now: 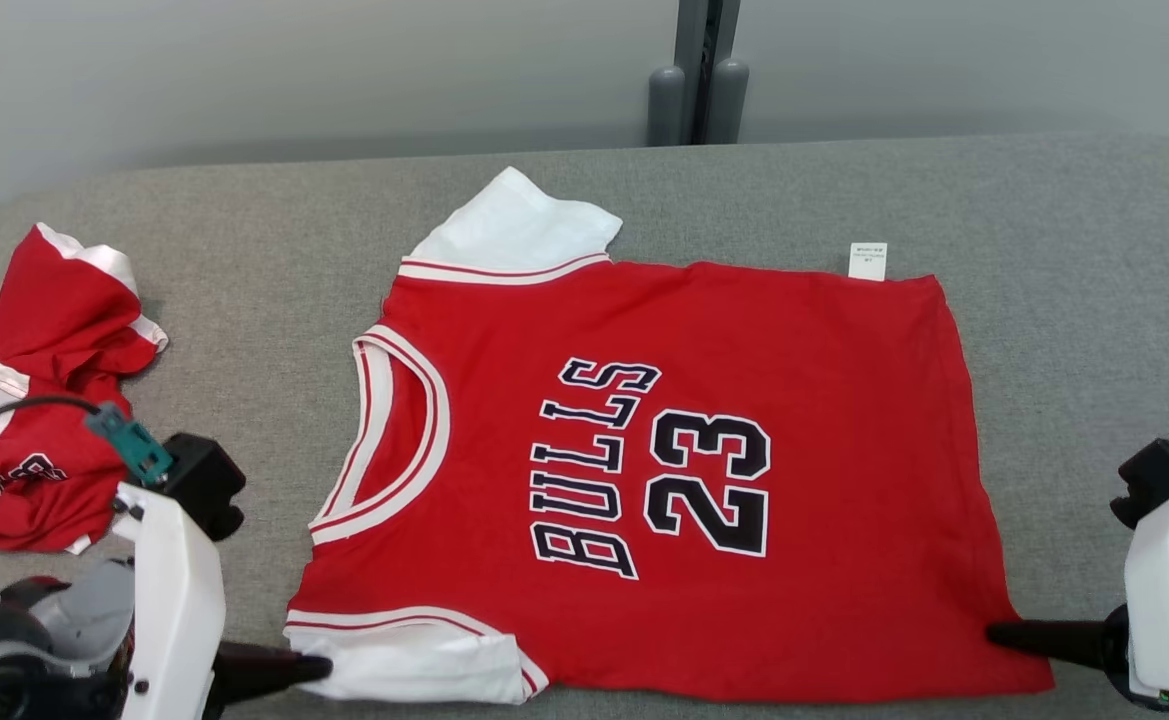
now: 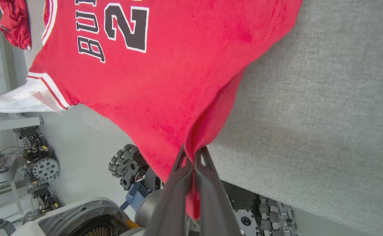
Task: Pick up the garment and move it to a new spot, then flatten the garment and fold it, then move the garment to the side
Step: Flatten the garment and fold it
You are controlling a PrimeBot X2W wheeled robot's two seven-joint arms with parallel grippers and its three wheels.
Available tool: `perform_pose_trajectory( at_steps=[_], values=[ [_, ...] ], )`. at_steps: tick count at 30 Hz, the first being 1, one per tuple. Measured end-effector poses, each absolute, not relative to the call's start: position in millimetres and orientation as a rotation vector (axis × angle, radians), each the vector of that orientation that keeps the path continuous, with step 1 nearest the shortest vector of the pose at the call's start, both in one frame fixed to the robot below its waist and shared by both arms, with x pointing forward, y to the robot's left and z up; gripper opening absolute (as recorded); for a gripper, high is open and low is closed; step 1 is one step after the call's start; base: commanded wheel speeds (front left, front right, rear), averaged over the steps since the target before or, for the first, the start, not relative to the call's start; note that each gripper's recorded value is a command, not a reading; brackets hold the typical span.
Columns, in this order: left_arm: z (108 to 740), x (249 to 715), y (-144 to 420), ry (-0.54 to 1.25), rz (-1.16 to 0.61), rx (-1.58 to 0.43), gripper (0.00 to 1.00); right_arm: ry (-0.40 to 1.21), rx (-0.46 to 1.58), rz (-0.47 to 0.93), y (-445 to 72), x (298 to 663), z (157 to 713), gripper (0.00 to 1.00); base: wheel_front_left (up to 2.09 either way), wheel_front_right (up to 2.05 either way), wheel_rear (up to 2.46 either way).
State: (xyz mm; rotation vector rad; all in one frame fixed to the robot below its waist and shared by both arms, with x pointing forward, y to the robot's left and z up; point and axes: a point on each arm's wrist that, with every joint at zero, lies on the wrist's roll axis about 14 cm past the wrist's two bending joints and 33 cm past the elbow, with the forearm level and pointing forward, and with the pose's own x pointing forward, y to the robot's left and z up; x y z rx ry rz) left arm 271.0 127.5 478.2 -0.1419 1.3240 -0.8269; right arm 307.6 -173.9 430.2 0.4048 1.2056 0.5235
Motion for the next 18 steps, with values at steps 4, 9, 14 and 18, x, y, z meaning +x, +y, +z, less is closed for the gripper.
perform_pose_trajectory(
  at_steps=[4,9,14,18],
  values=[
    [479,299,128,1.321,-0.8,-0.16,0.0,1.179,0.441,0.503,-171,324,436,0.0,0.0,0.0,0.0],
    [475,343,137,1.316,-0.727,-0.181,0.0,1.171,0.502,0.44,-175,340,435,0.0,0.0,0.0,0.0],
    [463,383,145,1.323,-0.667,-0.199,0.0,1.176,0.568,0.366,-180,349,430,0.0,0.0,0.0,0.0],
    [452,400,147,1.324,-0.646,-0.198,0.0,1.177,0.598,0.321,-184,352,428,0.0,0.0,0.0,0.0]
  ],
)
